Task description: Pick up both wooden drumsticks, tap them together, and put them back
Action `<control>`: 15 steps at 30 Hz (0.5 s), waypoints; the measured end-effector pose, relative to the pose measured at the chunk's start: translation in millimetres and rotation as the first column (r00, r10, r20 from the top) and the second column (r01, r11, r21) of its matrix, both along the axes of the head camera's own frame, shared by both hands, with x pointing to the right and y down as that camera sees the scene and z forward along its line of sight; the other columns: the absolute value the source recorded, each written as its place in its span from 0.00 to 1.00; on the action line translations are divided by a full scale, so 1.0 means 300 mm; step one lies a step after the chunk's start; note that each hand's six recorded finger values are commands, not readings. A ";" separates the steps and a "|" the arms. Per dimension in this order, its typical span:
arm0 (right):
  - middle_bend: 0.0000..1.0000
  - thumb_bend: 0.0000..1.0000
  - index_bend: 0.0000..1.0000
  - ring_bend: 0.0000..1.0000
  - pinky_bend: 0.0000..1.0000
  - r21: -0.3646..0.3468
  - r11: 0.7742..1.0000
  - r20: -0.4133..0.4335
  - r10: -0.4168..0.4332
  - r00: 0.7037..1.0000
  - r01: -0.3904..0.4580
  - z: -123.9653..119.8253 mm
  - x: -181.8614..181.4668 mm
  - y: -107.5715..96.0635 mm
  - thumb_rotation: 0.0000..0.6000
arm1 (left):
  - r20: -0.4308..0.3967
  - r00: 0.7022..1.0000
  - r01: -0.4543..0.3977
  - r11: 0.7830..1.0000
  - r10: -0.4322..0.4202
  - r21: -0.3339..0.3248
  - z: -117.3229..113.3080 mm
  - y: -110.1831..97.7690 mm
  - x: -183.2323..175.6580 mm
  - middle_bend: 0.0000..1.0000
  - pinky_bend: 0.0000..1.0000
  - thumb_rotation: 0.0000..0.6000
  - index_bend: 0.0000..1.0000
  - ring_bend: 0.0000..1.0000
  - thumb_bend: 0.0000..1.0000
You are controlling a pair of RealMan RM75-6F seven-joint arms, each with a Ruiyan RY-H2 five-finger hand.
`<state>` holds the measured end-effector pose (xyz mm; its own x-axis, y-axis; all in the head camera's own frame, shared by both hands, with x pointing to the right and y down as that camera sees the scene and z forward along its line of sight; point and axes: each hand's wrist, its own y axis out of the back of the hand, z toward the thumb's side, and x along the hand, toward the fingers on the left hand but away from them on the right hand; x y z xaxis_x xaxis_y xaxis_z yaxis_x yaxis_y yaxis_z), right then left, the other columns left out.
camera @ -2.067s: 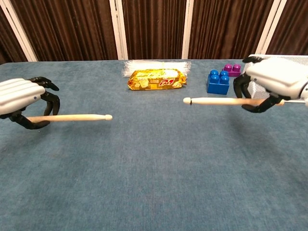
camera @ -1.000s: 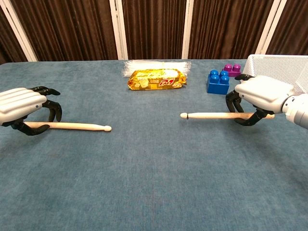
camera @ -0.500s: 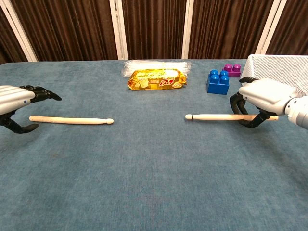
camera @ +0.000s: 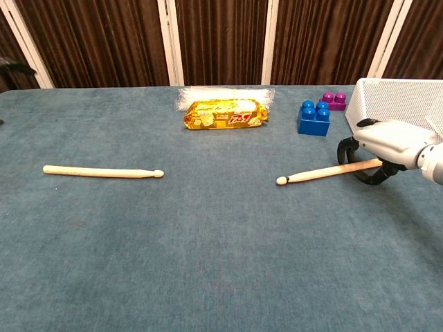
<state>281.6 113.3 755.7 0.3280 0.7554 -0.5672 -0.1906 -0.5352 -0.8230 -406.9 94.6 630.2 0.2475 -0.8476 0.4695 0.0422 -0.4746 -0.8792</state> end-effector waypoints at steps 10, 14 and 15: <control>0.13 0.39 0.04 0.08 0.00 -0.016 0.984 0.046 0.179 0.983 -0.178 -0.118 0.048 -0.021 1.00 | 0.003 0.999 0.034 0.999 -0.034 0.038 -0.156 0.063 -0.079 0.00 0.00 1.00 0.01 0.00 0.53; 0.06 0.36 0.00 0.06 0.00 0.034 0.952 0.098 0.300 0.949 -0.304 -0.235 0.119 -0.049 1.00 | 0.082 0.996 0.030 0.999 -0.034 0.044 -0.180 0.134 -0.109 0.00 0.00 1.00 0.01 0.00 0.49; 0.06 0.36 0.00 0.05 0.00 0.054 0.944 0.106 0.320 0.942 -0.327 -0.259 0.142 -0.055 1.00 | 0.106 0.994 0.031 0.998 -0.036 0.048 -0.185 0.152 -0.119 0.00 0.00 1.00 0.01 0.00 0.49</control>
